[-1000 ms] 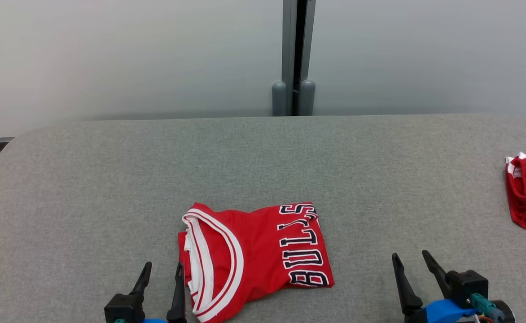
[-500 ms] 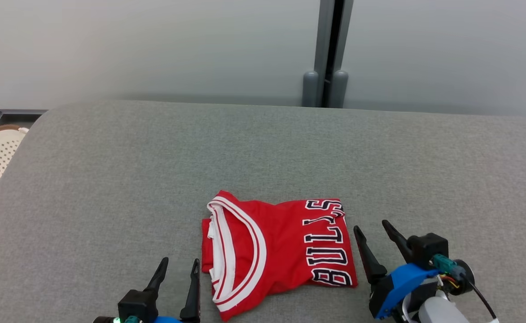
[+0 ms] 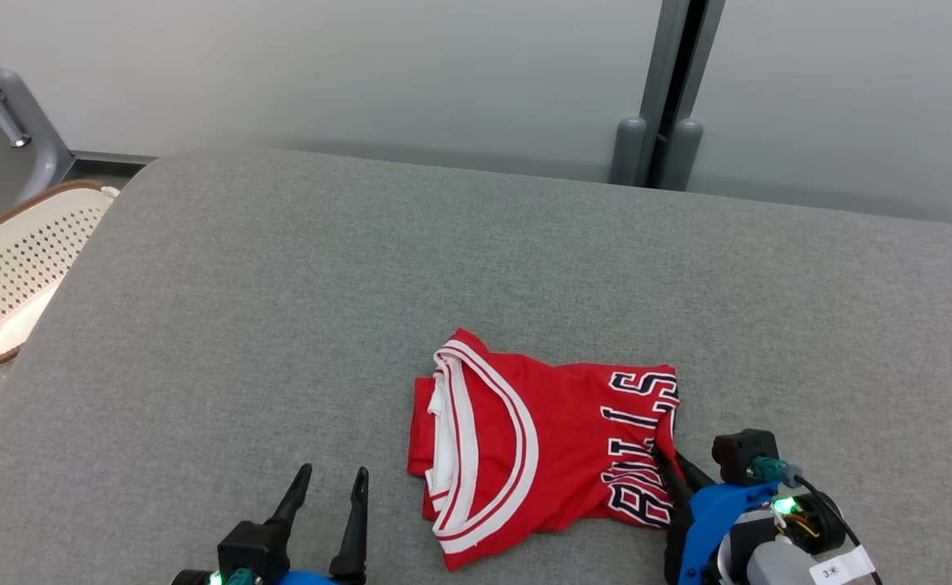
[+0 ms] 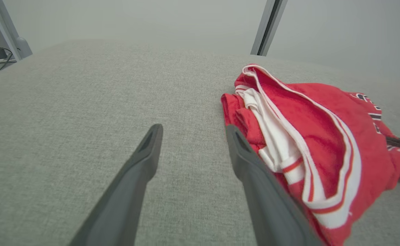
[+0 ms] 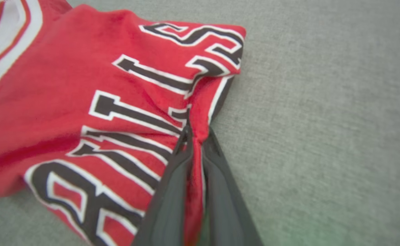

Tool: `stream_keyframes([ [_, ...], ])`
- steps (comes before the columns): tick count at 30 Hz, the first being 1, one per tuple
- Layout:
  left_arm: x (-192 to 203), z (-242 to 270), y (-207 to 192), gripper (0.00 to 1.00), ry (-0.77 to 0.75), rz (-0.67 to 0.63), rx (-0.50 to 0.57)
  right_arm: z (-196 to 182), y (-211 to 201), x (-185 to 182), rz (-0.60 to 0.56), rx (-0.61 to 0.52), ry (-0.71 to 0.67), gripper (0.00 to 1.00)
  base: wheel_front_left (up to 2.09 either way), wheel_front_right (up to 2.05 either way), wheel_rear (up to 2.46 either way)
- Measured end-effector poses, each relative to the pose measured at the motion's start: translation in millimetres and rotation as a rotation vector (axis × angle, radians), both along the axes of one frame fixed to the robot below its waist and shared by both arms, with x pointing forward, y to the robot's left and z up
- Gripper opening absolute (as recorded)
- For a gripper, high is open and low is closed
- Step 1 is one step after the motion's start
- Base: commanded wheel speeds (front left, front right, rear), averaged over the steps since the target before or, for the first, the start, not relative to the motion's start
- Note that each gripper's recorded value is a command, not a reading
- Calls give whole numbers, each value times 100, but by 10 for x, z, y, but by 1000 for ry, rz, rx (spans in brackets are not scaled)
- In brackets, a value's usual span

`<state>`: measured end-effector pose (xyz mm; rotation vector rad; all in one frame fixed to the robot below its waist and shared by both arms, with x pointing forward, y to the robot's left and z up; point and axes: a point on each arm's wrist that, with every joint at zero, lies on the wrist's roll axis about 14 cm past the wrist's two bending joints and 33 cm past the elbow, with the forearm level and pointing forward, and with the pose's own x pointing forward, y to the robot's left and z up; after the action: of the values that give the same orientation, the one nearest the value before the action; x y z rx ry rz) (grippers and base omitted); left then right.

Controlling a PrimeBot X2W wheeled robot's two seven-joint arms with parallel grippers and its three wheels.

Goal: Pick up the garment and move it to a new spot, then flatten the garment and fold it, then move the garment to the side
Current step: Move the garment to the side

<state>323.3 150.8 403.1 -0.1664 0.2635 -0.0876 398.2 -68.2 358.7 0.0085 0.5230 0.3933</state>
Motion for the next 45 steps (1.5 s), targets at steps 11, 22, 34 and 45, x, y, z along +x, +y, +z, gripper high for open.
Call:
stream_keyframes([
  [11,238,-39,-540,100,8,-175,-38,-15,-823,-118,-259,-9,-17,0,0,0,0],
  [22,536,-31,-1637,100,-5,-508,-89,-14,-1868,-702,-568,-63,-13,0,0,0,0],
  [34,508,37,-2273,100,-31,-701,-114,-9,-2309,-1205,-753,-74,0,0,0,0,0],
  [45,578,-134,-2100,100,1,-663,-82,526,-2640,-420,-657,-210,-139,0,0,0,0],
])
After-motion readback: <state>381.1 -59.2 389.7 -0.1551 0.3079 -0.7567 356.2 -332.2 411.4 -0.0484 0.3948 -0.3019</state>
